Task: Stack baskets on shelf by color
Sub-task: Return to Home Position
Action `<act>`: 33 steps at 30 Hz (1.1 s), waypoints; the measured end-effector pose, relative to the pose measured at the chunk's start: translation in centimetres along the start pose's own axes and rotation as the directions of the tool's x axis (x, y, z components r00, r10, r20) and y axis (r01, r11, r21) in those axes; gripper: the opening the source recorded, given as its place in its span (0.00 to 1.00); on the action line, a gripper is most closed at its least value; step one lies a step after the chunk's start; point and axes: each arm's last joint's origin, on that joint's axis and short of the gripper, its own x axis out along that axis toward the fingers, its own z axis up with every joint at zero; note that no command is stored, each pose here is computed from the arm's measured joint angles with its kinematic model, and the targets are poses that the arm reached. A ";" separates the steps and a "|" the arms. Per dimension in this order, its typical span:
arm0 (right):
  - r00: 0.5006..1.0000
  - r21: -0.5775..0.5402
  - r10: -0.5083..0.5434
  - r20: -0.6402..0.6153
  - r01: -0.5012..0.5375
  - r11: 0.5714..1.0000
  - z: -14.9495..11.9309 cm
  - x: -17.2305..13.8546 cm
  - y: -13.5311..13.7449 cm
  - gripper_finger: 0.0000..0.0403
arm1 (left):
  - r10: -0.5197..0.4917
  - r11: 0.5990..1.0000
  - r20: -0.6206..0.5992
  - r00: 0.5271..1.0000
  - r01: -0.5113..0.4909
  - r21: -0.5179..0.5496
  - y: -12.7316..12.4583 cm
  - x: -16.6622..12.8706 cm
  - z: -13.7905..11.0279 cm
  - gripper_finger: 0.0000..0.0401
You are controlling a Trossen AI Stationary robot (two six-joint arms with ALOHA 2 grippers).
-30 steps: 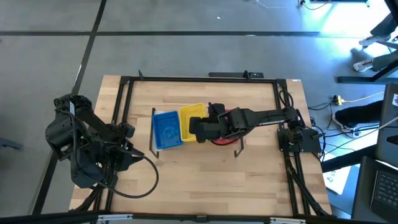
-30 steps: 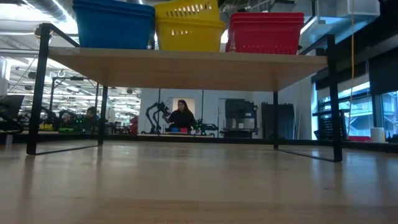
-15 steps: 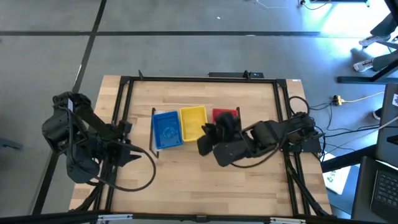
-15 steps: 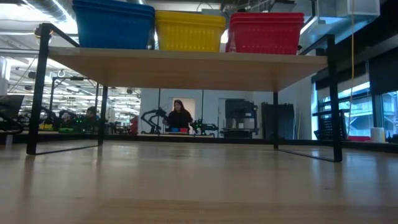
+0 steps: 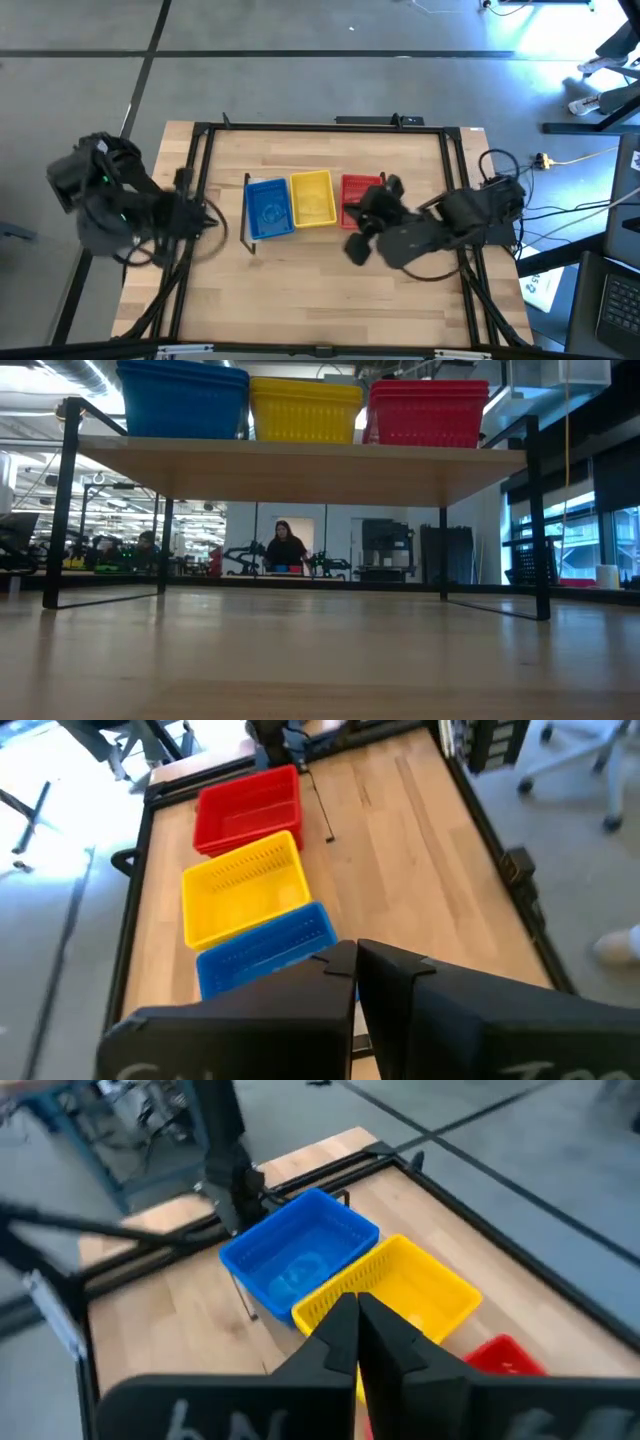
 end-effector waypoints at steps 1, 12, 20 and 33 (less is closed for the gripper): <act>1.000 -0.032 0.008 -0.001 -0.008 0.999 0.1 -0.7 -0.4 0.01 | -0.003 1.000 0.013 1.000 0.004 -0.027 0.6 -0.5 -0.1 0.01; 0.993 -0.174 0.095 -0.075 -0.107 0.979 1.2 -8.9 -7.4 0.00 | -0.002 0.981 0.085 0.996 0.018 -0.194 5.3 -3.6 -4.8 0.00; 0.982 -0.228 0.174 -0.070 -0.186 0.956 1.3 -12.4 -13.4 0.00 | -0.001 0.954 0.082 0.997 0.025 -0.298 7.8 -3.3 -10.3 0.00; 0.952 -0.015 0.296 0.077 -0.296 0.955 -3.9 -12.8 -20.6 0.00 | -0.108 0.933 0.356 0.928 0.219 -0.287 13.3 -4.9 -17.5 0.00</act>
